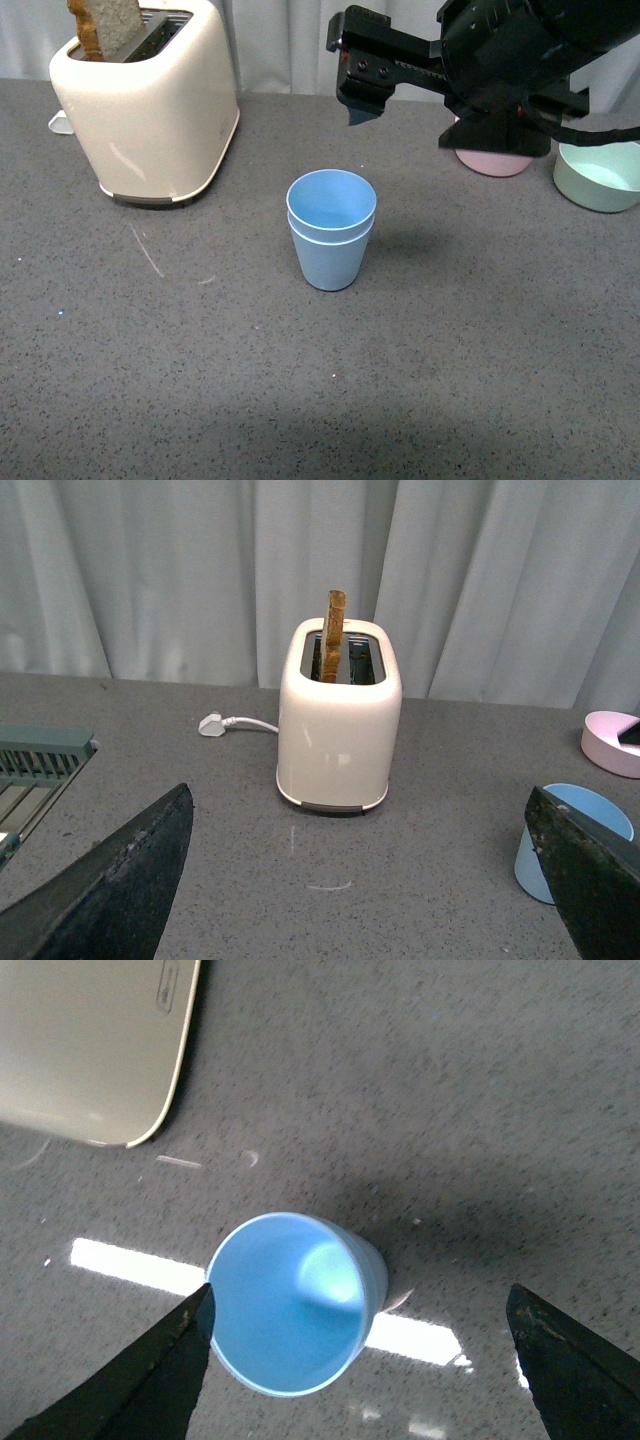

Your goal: Stack blue cups with both arms

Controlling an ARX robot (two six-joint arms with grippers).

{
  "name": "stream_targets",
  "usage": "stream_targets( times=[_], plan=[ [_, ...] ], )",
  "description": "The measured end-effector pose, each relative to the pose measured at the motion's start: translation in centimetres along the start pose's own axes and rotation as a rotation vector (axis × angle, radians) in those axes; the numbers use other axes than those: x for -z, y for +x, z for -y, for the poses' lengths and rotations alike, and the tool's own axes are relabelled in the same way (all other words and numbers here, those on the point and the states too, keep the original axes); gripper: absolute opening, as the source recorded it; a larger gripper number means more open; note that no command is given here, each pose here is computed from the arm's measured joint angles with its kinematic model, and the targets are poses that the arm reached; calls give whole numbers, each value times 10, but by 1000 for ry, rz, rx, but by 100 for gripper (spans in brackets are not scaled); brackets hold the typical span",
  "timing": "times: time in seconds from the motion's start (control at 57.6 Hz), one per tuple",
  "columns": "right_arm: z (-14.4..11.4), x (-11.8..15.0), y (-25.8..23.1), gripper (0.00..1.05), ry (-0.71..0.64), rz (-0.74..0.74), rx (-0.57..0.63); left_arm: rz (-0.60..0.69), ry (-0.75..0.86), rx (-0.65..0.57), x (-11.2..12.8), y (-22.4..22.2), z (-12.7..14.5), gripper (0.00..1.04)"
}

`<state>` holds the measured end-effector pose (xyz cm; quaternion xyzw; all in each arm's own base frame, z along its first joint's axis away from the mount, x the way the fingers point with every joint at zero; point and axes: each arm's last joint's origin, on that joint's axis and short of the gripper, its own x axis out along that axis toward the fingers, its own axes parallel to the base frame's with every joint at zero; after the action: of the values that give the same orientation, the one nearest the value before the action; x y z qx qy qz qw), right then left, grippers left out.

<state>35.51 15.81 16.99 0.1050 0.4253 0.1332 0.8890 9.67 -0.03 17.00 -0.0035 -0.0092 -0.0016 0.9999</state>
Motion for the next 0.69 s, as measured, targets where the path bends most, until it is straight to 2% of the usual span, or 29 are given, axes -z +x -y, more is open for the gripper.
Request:
stream_targets(
  times=[0.035, 0.087, 0.122, 0.191, 0.295, 0.469, 0.695],
  plan=[
    [6, 5, 3, 78, -75, 183, 92, 0, 0, 0, 0, 0, 0, 98],
    [18, 18, 2, 69, -147, 382, 214, 0, 0, 2, 0, 0, 0, 98],
    [27, 27, -3, 64, -165, 480, 254, -1, 0, 0, 0, 0, 0, 98],
    [45, 40, -25, 51, -185, 688, 271, -2, 0, -3, 0, 0, 0, 98],
    [61, 48, -62, 33, -190, 886, 260, -2, 0, -2, 0, 0, 0, 98],
    [86, 82, -91, 1, -213, 866, 276, -2, 0, 0, 0, 0, 0, 98],
    [99, 106, -119, 1, -221, 870, 267, -2, 0, -2, 0, 0, 0, 98]
  ],
)
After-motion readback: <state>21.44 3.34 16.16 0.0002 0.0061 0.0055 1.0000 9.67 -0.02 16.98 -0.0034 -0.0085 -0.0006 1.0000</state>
